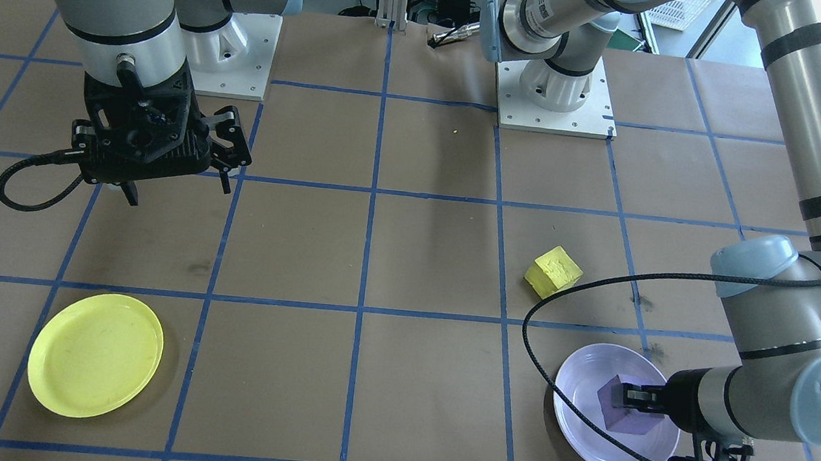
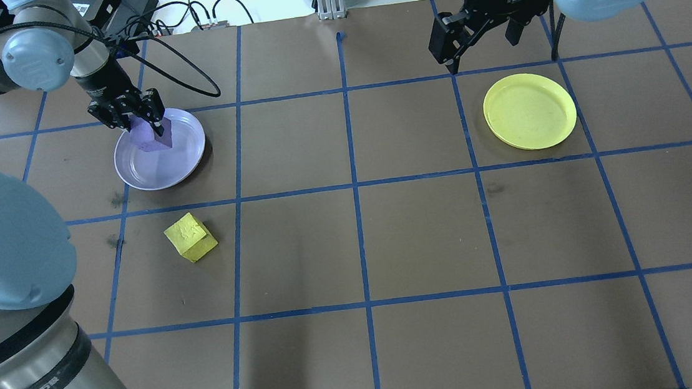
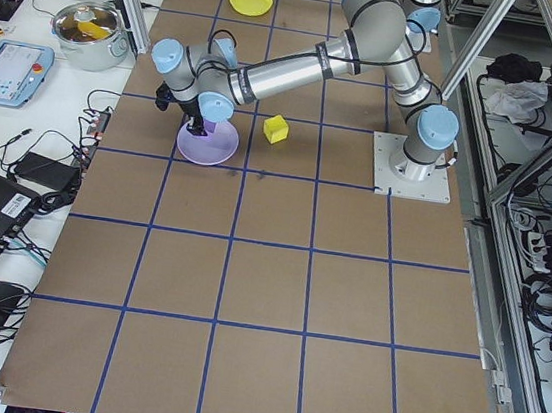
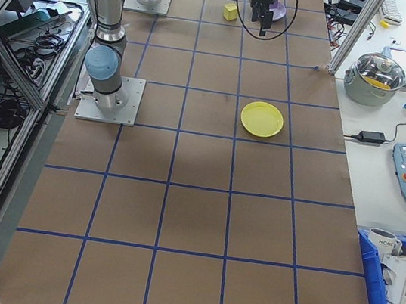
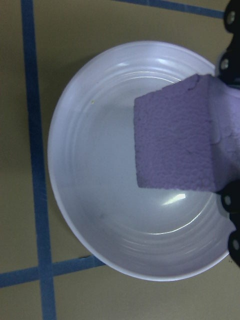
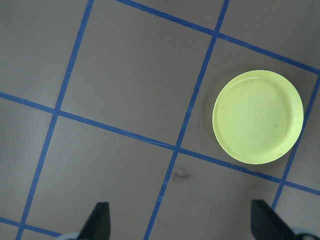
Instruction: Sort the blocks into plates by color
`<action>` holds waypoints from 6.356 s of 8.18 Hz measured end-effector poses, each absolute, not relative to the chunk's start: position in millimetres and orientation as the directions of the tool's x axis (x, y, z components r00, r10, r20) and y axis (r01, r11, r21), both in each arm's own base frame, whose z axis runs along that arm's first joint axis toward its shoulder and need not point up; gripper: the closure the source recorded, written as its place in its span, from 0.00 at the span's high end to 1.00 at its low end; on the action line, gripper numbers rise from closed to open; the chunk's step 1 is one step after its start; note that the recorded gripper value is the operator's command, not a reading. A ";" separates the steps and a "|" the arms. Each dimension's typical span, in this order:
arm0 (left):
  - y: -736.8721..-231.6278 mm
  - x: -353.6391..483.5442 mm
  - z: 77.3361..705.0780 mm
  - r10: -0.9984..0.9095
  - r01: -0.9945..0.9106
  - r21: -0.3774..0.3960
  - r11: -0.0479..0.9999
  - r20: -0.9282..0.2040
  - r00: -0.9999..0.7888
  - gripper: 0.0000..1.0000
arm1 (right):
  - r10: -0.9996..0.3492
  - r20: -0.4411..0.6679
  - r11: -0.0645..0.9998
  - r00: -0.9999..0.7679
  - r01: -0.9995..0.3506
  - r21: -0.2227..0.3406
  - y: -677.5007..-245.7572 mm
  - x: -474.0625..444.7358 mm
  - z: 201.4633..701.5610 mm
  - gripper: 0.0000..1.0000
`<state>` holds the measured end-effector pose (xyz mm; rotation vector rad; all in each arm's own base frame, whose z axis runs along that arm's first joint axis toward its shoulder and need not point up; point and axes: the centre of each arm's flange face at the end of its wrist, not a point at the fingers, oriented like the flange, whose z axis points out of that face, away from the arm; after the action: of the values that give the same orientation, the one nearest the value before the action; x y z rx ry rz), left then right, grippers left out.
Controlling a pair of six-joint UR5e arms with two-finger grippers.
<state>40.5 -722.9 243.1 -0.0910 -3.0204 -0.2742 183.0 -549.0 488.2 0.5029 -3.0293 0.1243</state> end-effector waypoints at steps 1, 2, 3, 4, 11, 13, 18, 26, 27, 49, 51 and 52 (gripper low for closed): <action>-725.4 40.3 241.7 0.055 0.071 0.163 0.984 0.103 -0.993 0.13 | -0.320 0.080 0.943 -0.944 -0.325 -0.068 -549.2 183.0 487.9 1.00; -730.2 41.3 241.3 0.058 0.069 0.131 0.989 0.091 -0.994 0.55 | -0.320 0.080 0.943 -0.944 -0.325 -0.068 -549.1 183.0 487.9 1.00; -733.2 41.9 238.4 0.058 0.067 0.116 0.991 0.084 -0.995 0.72 | -0.320 0.081 0.943 -0.944 -0.325 -0.067 -549.0 183.0 487.6 1.00; -735.0 42.2 236.0 0.058 0.067 0.108 0.992 0.082 -0.995 0.99 | -0.320 0.080 0.943 -0.944 -0.325 -0.066 -548.7 183.2 487.0 1.00; -719.0 0.9 282.3 0.046 0.056 0.119 0.991 0.082 -0.996 0.93 | -0.320 0.075 0.944 -0.944 -0.325 -0.054 -546.0 183.4 479.7 1.00; -678.3 -37.5 310.6 -0.027 -0.015 0.153 0.988 0.074 -0.997 0.92 | -0.321 0.075 0.944 -0.944 -0.325 -0.054 -545.9 183.6 479.6 1.00; -558.5 19.2 264.0 -0.362 -0.355 0.122 0.927 0.048 -0.931 0.94 | -0.320 0.076 0.944 -0.944 -0.325 -0.057 -546.2 183.5 479.7 1.00; -546.0 -16.0 227.4 -0.555 -0.525 0.230 0.819 0.085 -0.828 0.95 | -0.321 0.076 0.944 -0.944 -0.325 -0.058 -546.2 183.7 480.1 1.00; -545.6 -16.0 222.0 -0.555 -0.523 0.241 0.817 0.082 -0.828 0.95 | -0.321 0.077 0.944 -0.944 -0.325 -0.058 -546.2 183.7 480.1 1.00; -504.4 -101.2 207.1 -0.332 -0.305 0.355 0.884 0.016 -0.943 0.00 | -0.320 0.076 0.944 -0.944 -0.324 -0.057 -546.4 183.1 479.6 1.00; -498.7 -187.4 233.7 -0.201 -0.163 0.293 0.942 0.102 -0.974 0.00 | -0.319 0.077 0.944 -0.945 -0.324 -0.057 -546.5 182.8 479.8 1.00; -499.3 -228.7 251.3 -0.135 -0.093 0.256 0.962 0.152 -0.979 0.00 | -0.319 0.078 0.944 -0.945 -0.324 -0.058 -546.5 182.8 479.8 1.00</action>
<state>-228.7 -499.3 251.3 0.1717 -2.9442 -0.3724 182.8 -546.5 479.8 0.5017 -3.0311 0.1070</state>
